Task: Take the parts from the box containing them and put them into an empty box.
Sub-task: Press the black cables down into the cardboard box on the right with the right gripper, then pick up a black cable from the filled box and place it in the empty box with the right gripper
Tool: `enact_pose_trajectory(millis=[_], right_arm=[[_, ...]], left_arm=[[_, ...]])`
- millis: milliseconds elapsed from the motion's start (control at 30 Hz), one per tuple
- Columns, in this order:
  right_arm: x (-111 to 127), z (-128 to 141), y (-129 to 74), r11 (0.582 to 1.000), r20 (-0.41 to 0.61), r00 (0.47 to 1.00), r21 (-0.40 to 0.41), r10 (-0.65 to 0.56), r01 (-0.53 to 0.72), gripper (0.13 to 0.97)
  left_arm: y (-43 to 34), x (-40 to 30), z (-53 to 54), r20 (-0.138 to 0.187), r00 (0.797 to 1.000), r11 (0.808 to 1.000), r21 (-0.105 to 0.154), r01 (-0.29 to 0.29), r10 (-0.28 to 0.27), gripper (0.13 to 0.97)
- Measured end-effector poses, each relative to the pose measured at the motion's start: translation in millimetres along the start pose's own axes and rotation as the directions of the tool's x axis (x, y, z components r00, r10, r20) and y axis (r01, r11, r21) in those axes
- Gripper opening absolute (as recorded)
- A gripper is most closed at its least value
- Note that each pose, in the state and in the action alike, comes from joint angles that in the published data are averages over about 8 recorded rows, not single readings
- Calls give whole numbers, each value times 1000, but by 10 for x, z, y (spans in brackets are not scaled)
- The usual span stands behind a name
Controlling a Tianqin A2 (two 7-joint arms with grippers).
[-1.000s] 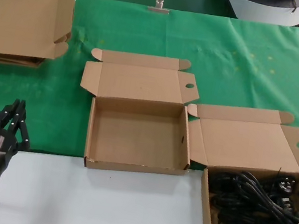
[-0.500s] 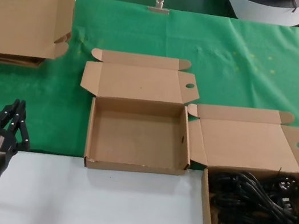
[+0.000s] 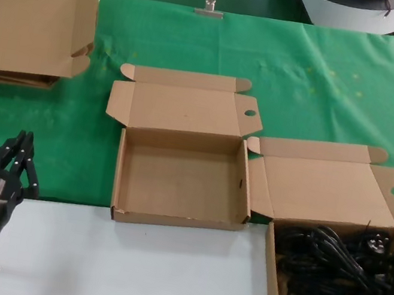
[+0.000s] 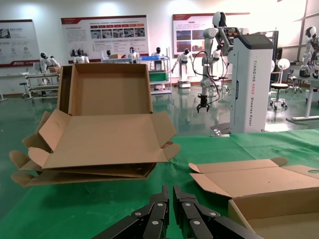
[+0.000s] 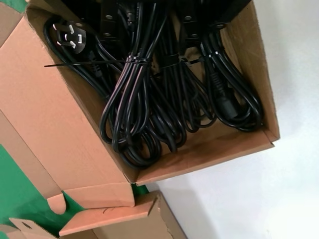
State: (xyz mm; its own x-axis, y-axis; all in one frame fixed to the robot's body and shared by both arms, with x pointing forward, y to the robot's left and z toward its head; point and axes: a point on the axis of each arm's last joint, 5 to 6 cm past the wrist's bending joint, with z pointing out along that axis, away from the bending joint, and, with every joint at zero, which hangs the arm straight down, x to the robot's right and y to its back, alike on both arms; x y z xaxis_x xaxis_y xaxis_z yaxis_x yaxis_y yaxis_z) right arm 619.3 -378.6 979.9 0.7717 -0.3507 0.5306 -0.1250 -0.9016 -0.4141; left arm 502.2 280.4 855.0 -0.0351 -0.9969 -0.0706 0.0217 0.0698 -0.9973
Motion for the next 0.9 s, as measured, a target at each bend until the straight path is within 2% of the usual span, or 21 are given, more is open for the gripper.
enact_pose_trajectory(millis=[133,167,433,733,900], right_arm=[[13,39,4,1000,-8,1000,-2,-4,4,417],[15,46,4,1000,-10,1000,-3,-5,5,417],[25,53,-25,1000,-17,1000,-2,-8,8,265],[62,-68,-108,1000,-30,999,14,-17,17,217],[130,-184,-178,999,-50,998,28,-33,34,217]], left_arm=[[0,0,0,0,1000,1000,0,0,0,172],[0,0,0,0,1000,1000,0,0,0,172],[0,0,0,0,1000,1000,0,0,0,172],[0,0,0,0,1000,1000,0,0,0,172],[0,0,0,0,1000,1000,0,0,0,172]])
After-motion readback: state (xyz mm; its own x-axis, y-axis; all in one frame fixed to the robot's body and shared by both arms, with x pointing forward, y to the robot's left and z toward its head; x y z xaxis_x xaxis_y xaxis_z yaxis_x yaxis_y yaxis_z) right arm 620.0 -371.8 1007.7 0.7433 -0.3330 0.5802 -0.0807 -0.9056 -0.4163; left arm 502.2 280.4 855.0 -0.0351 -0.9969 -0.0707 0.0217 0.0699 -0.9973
